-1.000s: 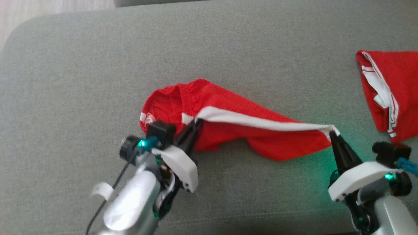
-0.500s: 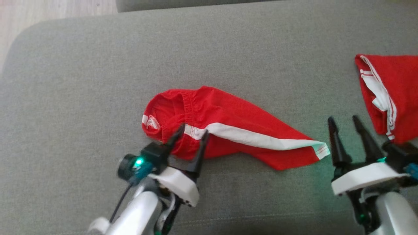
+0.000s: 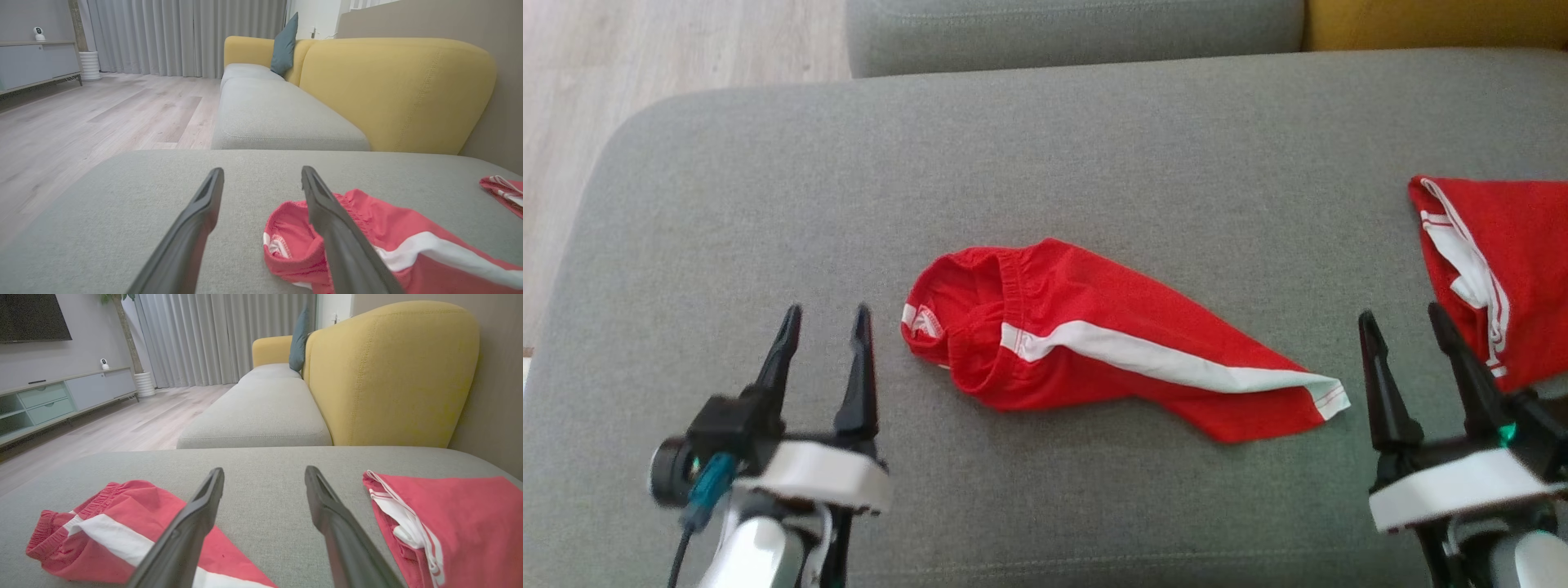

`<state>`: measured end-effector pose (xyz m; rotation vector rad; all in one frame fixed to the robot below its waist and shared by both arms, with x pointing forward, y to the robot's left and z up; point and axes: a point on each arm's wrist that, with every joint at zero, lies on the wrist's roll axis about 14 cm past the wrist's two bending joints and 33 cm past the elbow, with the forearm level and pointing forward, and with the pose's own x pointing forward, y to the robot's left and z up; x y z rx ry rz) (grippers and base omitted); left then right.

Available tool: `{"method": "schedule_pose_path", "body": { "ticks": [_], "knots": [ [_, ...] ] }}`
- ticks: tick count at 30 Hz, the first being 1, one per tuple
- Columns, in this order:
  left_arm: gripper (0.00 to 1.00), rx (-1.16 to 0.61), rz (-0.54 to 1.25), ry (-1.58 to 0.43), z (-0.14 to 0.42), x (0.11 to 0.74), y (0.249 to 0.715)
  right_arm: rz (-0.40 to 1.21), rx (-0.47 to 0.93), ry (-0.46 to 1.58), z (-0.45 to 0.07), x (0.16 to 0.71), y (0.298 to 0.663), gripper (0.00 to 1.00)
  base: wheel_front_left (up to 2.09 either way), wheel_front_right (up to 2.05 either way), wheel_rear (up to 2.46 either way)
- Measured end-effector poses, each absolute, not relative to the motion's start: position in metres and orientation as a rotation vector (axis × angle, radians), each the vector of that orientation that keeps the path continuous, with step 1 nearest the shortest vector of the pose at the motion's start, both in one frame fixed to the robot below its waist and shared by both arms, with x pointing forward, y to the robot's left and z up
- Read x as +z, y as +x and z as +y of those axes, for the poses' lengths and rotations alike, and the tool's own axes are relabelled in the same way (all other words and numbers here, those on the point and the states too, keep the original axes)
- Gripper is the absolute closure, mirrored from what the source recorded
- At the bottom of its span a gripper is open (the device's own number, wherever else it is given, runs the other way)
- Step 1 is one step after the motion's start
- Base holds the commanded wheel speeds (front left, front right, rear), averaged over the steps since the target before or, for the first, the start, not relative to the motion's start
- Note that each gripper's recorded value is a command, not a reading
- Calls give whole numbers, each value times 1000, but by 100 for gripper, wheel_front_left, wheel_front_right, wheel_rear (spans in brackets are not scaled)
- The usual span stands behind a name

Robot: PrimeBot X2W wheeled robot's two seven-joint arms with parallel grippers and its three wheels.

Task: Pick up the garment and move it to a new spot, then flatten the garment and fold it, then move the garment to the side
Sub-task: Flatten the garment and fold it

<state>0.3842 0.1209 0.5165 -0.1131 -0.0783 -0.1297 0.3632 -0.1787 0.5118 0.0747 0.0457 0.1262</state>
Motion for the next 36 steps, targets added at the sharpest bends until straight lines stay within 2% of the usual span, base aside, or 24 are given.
{"method": "schedule_pose_path", "body": {
  "ticks": [7,20,28,32,36],
  "knots": [
    [0,-104,-61,-97,134,510,370,63,120,75,-179,512,351,0,0,0,0],
    [0,-120,-60,-89,132,511,371,73,118,80,-178,511,352,0,0,0,0],
    [0,-397,86,-109,62,502,389,131,117,89,-178,495,357,0,0,0,0],
    [0,-521,229,-133,22,490,401,135,117,92,-178,493,363,0,0,0,0],
    [0,-564,395,-138,9,461,401,147,97,96,-183,489,363,0,0,0,0]
  ]
}}
